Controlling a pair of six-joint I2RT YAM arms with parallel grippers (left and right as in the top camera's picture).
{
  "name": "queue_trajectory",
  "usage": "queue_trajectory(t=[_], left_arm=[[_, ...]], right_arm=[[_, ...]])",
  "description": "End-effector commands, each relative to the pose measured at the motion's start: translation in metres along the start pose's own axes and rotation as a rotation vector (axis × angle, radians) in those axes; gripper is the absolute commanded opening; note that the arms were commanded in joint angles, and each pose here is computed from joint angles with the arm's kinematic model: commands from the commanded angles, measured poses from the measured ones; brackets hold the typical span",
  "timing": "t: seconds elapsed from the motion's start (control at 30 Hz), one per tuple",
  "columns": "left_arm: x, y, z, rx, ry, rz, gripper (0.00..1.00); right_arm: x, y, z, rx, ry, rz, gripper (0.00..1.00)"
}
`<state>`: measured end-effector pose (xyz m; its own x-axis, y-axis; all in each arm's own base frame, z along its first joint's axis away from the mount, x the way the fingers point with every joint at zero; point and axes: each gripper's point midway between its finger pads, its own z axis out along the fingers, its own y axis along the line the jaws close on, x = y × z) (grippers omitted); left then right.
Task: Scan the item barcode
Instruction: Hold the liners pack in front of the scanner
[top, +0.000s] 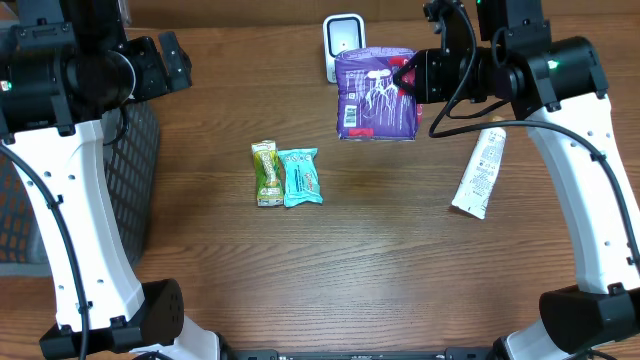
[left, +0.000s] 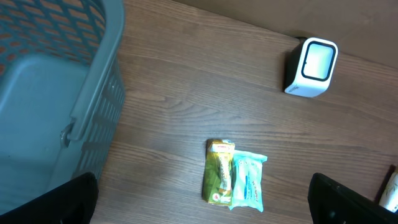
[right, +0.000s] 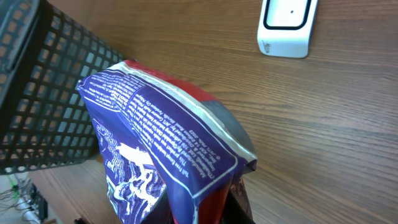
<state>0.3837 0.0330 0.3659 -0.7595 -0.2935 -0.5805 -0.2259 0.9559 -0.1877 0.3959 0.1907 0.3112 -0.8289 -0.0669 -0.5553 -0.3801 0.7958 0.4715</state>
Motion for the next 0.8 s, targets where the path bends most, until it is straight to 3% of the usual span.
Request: queue_trajectory(t=[0.0, 0.23, 0.3, 0.37, 0.53, 0.77], left_arm=[[-0.004, -0.003, -0.003, 0.014, -0.017, 0.022, 0.99], [-0.004, -0.003, -0.003, 0.014, -0.017, 0.022, 1.00], [-0.004, -0.003, -0.003, 0.014, -0.017, 0.022, 1.00], [-0.004, -0.003, -0.003, 0.014, -0.017, 0.022, 1.00], [-0.004, -0.003, -0.003, 0.014, -0.017, 0.022, 1.00], [-0.004, -0.003, -0.003, 0.014, -0.017, 0.022, 0.99]], right_arm=[[-0.008, 0.014, -0.016, 0.007, -0.048, -0.040, 0.10], [-0.009, 0.042, -0.029, -0.188, -0.047, -0.043, 0.10], [-0.011, 0.038, -0.031, -0.171, -0.057, -0.041, 0.10], [-0.014, 0.019, -0.023, -0.014, -0.077, -0.051, 0.10], [-0.040, -0.029, -0.002, 0.611, -0.219, -0.170, 0.05], [-0.094, -0.069, 0.014, 1.132, -0.446, -0.267, 0.04]])
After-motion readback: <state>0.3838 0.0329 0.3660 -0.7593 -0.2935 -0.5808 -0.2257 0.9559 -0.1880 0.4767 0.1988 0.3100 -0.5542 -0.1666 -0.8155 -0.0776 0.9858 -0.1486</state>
